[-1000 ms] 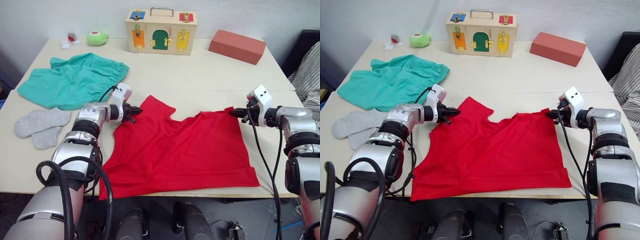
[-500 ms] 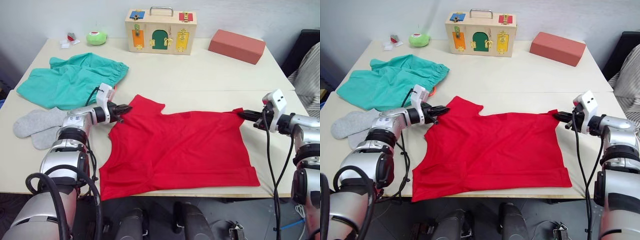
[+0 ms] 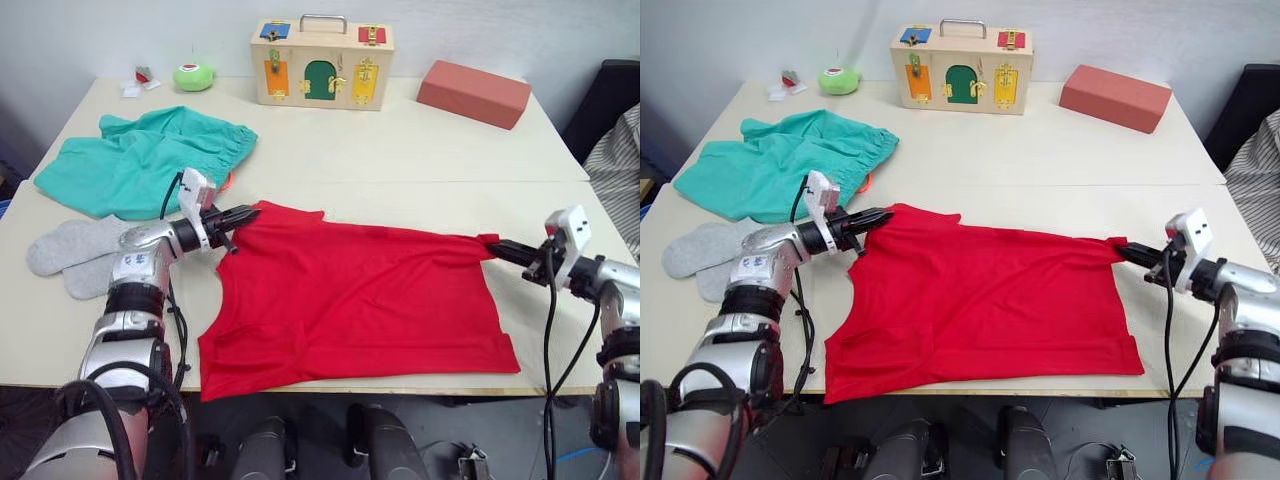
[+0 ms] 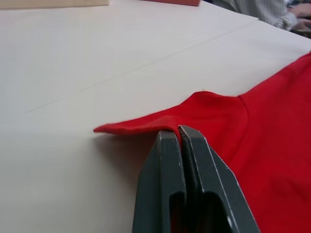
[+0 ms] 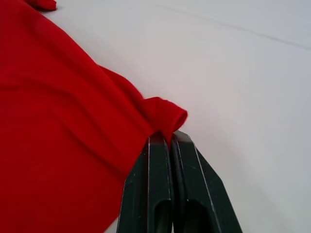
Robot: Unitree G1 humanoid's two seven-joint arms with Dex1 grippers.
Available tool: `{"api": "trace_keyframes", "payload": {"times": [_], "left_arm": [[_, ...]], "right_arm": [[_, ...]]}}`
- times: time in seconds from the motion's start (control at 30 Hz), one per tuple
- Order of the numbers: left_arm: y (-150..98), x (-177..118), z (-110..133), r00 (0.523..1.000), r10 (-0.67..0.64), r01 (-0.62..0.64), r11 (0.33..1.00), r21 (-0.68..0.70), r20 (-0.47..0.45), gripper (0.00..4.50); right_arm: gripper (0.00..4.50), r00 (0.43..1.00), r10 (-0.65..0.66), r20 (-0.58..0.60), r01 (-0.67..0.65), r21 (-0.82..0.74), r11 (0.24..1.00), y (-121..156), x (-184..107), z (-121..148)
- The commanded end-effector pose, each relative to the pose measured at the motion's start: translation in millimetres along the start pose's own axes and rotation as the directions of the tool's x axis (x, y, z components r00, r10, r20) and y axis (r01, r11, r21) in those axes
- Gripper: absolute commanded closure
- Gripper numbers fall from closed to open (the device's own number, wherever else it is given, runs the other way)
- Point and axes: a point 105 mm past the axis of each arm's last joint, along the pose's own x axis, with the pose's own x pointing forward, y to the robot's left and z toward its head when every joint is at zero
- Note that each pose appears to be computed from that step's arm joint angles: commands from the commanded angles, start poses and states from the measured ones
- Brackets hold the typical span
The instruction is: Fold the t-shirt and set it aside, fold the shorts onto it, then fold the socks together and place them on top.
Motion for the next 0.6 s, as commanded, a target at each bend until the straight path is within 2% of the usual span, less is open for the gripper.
{"api": "trace_keyframes", "payload": {"times": [0.03,0.33,0.43,0.6], "left_arm": [[-9,-6,10,1.000,-0.028,0.026,0.997,0.079,0.015,4.46],[-24,-16,-13,0.997,-0.030,0.035,0.996,0.083,-0.065,4.46],[-28,-20,-17,0.995,-0.044,0.046,0.999,0.027,-0.091,3.91],[-23,-38,-11,0.988,-0.039,0.027,0.996,-0.086,-0.150,2.31]], "right_arm": [[4.50,1.000,-0.016,0.025,0.017,-0.050,0.999,1,-10,8],[4.50,0.998,-0.067,-0.020,0.066,-0.043,0.997,8,-7,-15],[3.95,0.998,-0.067,0.011,0.067,-0.063,0.996,9,-10,-8],[2.19,0.998,-0.058,0.012,0.059,-0.140,0.988,15,-32,9]]}}
